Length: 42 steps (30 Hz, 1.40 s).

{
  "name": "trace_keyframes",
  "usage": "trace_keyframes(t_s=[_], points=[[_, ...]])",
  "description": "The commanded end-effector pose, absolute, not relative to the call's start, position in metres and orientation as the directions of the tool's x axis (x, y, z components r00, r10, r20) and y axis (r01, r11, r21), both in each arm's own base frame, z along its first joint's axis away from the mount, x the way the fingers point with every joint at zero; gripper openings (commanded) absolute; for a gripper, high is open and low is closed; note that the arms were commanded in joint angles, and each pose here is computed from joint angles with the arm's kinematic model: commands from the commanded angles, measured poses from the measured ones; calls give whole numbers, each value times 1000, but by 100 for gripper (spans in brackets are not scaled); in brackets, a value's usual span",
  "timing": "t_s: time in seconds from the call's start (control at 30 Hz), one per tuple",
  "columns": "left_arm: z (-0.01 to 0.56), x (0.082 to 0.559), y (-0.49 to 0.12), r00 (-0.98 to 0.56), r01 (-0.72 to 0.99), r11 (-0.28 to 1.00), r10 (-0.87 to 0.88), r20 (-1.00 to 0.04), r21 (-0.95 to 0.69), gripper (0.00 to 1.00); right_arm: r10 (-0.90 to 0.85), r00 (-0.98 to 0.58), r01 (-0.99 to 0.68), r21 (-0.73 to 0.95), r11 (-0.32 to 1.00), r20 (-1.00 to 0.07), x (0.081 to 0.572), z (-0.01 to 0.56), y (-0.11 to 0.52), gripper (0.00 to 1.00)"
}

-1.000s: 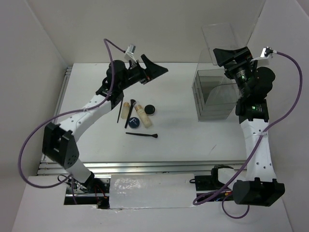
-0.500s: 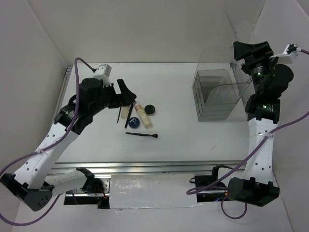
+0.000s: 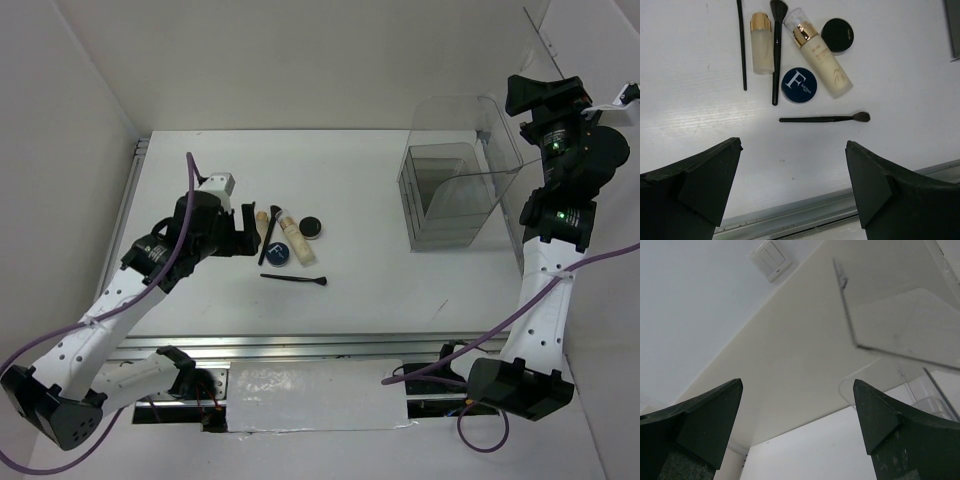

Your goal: Organize the makeup

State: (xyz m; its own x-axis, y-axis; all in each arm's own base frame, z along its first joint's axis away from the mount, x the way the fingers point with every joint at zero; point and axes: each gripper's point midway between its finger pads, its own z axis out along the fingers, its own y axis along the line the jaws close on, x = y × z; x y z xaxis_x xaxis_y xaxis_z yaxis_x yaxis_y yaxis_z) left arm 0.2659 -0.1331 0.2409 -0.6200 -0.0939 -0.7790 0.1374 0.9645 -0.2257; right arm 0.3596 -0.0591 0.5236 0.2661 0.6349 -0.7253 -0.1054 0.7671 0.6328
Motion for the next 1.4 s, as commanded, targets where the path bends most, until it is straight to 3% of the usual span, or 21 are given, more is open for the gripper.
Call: trace_keyframes(t_s=[0.0, 0.23, 0.33, 0.5, 0.83, 1.03, 1.37], points=[[243, 270, -133, -602, 154, 967, -72, -795, -204, 99, 599, 312, -151, 584, 797, -737, 348, 550, -54, 100], [247, 263, -118, -567, 114, 975, -92, -819, -189, 99, 618, 237, -201, 584, 786, -750, 355, 545, -39, 100], [248, 263, -113, -560, 86, 980, -103, -822, -181, 99, 591, 157, -296, 533, 792, -791, 354, 550, 4, 100], [255, 265, -94, -547, -26, 988, -140, -825, -150, 99, 529, 42, -310, 492, 814, -848, 349, 549, 74, 100], [238, 248, -57, -548, -171, 983, -147, -824, -62, 99, 295, -241, -278, 357, 892, -925, 339, 444, 190, 100], [228, 242, -45, -513, -223, 973, -175, -840, -66, 99, 8, -419, -292, 143, 946, -908, 334, 339, 252, 99], [218, 251, -61, -561, -155, 985, -154, -814, -80, 99, -28, -499, -356, 176, 918, -866, 300, 265, 283, 96]])
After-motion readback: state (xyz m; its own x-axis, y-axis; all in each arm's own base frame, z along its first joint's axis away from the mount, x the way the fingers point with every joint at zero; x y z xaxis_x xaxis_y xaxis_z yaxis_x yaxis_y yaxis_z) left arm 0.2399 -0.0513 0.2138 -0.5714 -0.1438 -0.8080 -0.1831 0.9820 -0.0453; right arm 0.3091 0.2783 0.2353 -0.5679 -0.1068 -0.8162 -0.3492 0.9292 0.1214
